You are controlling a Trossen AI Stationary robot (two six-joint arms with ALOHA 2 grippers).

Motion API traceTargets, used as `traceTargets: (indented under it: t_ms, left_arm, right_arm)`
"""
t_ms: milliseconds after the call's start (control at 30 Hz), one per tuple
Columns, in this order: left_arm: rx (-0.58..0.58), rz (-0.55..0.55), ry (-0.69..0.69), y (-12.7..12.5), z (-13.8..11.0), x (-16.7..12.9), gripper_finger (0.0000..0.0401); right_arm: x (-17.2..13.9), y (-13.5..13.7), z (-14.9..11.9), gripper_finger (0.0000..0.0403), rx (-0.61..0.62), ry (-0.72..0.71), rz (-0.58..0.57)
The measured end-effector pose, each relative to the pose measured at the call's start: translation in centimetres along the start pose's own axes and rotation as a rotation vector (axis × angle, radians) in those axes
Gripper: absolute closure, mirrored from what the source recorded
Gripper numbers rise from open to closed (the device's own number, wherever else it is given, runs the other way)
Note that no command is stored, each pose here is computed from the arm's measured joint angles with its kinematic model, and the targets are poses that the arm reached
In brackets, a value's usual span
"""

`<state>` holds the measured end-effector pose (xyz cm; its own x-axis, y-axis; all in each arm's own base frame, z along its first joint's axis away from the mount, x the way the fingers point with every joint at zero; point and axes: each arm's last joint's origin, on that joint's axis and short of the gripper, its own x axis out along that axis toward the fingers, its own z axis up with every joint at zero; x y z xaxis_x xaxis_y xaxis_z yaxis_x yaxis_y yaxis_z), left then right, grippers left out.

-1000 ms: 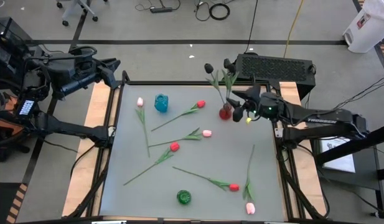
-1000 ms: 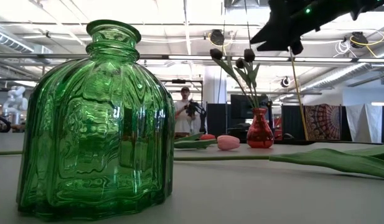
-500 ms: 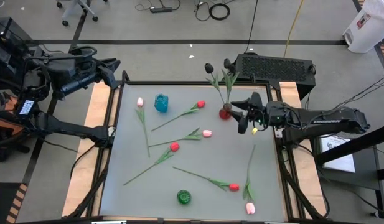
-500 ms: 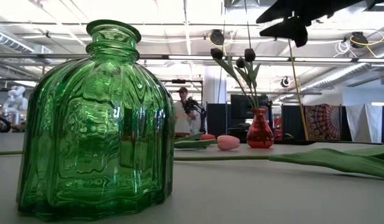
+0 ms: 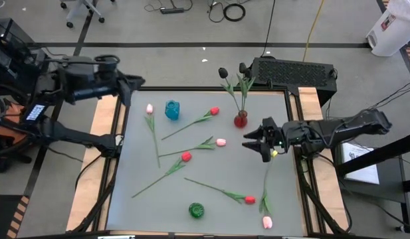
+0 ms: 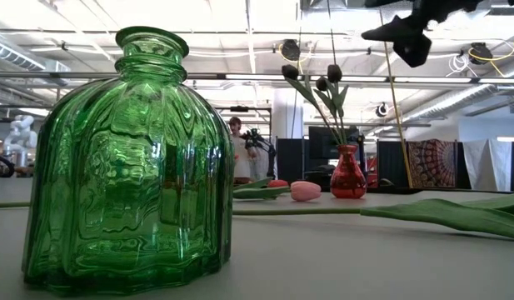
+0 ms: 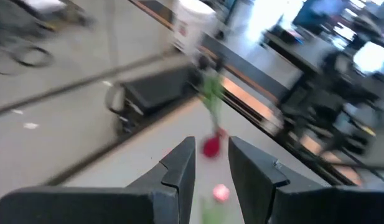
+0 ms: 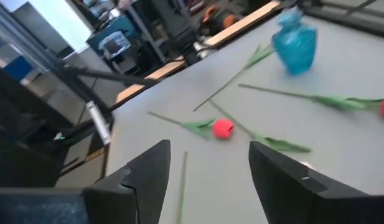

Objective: Sort flowers into vase by color
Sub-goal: Put the bottom orange tulip into the blue vase

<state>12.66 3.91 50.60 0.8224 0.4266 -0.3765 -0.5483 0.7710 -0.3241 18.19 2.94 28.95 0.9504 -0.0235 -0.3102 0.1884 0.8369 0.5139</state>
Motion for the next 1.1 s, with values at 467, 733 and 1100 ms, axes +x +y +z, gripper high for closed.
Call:
traceTargets:
  t_ms: [467,733,1100]
  left_arm:
    - [0.126,-0.309,0.361,-6.3,-2.9,7.7,0.0299]
    - [0.221,-0.392,0.437,-10.8,-5.6,11.9,0.0299]
    - [0.287,-0.481,0.489,-16.0,-9.8,15.5,0.0299]
  right_arm:
    - [-0.4,0.9,-1.6,0.0193,-0.017,0.107,0.029]
    - [-0.5,0.5,-2.2,0.0193,0.048,0.172,-0.024]
    - [-0.9,0.4,-3.4,0.0193,0.028,0.264,-0.057]
